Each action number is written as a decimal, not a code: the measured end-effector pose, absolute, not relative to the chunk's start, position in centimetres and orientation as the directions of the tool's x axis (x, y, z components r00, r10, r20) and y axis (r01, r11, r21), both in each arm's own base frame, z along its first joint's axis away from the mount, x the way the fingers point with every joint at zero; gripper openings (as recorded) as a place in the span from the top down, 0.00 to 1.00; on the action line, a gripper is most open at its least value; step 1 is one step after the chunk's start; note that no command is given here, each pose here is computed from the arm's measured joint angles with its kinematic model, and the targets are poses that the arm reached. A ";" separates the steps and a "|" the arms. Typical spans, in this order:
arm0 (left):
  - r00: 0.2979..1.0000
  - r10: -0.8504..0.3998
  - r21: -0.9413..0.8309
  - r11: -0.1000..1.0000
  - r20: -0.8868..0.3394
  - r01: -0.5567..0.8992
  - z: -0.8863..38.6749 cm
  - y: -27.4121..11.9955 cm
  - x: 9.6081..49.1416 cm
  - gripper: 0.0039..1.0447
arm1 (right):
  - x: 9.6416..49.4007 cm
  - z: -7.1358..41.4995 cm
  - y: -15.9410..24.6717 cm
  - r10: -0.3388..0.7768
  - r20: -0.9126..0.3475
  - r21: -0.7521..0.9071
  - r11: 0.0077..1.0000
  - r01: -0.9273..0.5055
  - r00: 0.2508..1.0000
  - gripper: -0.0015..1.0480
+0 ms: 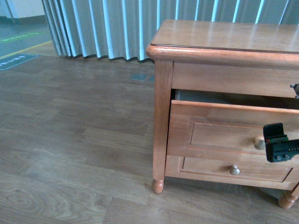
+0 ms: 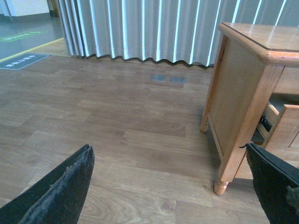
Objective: Put charger into drawer
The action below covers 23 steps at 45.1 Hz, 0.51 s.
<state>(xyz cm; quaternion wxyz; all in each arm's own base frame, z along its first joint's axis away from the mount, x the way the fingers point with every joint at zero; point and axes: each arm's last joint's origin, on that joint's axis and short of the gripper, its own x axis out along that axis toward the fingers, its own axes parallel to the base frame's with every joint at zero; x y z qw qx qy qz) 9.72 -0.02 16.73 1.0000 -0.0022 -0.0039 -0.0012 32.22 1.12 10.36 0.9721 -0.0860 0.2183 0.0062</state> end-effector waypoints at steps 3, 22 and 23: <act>1.000 -0.002 -0.004 1.000 0.008 0.002 16.7 0.0 9.7 0.06 | 33.7 9.9 1.3 -0.030 -0.399 -0.149 0.988 -0.033 0.916 0.08; 1.000 -0.002 -0.004 1.000 0.008 0.002 16.7 0.0 9.7 0.06 | 38.1 8.4 1.8 -0.085 -0.331 -0.079 0.995 0.062 0.940 0.08; 1.000 -0.002 -0.004 1.000 0.008 0.002 16.7 0.0 9.7 0.06 | 38.0 8.4 1.8 -0.083 -0.331 -0.076 0.995 0.061 0.940 0.08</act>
